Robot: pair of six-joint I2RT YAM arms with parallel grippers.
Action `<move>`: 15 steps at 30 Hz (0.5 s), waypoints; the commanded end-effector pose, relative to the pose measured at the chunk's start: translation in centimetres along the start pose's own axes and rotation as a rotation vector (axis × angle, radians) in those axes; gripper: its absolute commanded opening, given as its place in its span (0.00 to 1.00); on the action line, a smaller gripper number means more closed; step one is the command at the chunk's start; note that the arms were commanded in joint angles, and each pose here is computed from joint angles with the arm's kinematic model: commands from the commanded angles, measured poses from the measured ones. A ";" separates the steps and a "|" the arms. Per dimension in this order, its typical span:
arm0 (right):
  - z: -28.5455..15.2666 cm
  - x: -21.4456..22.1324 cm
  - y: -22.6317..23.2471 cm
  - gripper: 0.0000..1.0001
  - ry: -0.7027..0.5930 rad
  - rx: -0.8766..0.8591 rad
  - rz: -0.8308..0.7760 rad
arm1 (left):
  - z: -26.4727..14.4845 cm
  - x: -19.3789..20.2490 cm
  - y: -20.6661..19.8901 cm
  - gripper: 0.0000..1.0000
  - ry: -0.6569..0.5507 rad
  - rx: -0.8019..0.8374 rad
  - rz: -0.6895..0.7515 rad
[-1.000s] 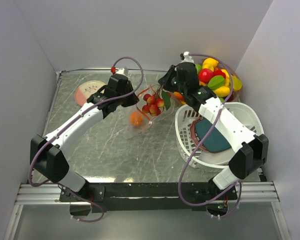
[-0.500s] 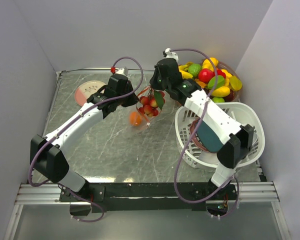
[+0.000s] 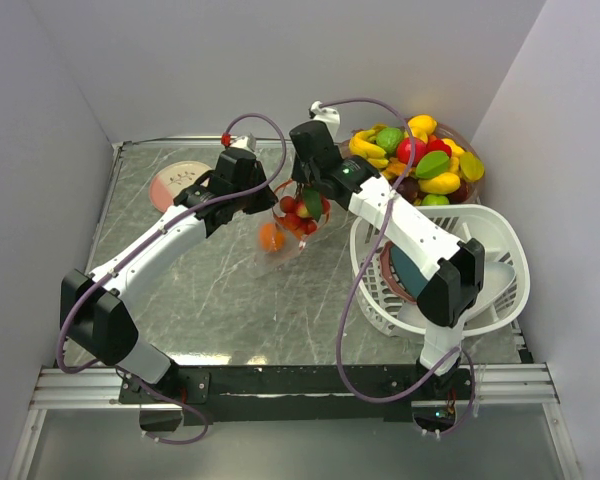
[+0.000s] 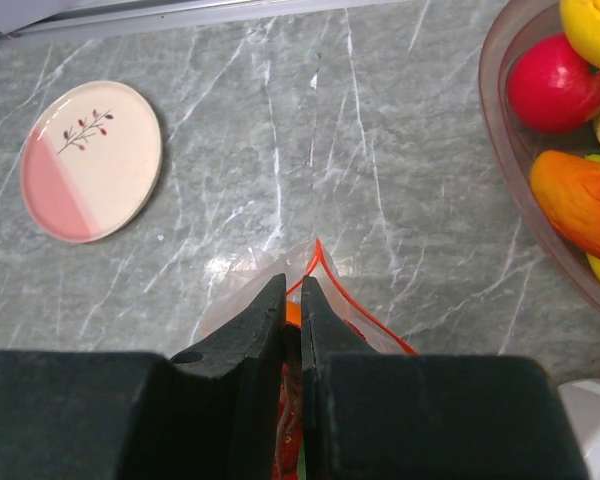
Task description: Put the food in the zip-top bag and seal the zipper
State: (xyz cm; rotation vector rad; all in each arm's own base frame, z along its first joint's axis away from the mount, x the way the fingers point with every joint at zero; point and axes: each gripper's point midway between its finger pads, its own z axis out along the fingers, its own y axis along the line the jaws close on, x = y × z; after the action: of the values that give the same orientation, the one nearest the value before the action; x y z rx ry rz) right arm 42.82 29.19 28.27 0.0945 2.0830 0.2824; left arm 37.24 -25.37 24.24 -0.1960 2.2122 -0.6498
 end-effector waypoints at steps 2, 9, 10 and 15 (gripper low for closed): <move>-1.3 -2.3 0.5 0.00 -0.069 -0.012 0.041 | -1.1 -2.2 -2.3 0.01 -0.062 0.084 -0.028; 0.1 -1.6 1.1 0.07 -0.067 0.009 0.032 | -1.1 -2.1 -3.0 0.01 -0.052 0.115 -0.044; 0.3 -1.5 1.0 0.08 -0.066 0.016 0.028 | -1.2 -2.1 -3.2 0.01 -0.053 0.122 -0.047; 0.9 -1.1 0.2 0.09 -0.068 0.061 0.014 | -1.3 -1.9 -3.7 0.01 -0.040 0.157 -0.079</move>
State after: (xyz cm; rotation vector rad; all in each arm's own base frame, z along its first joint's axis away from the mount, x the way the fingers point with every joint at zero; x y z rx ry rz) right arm 43.10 29.56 27.16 0.0977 2.0910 0.2455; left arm 37.23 -26.36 25.02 -0.2149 2.1962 -0.7312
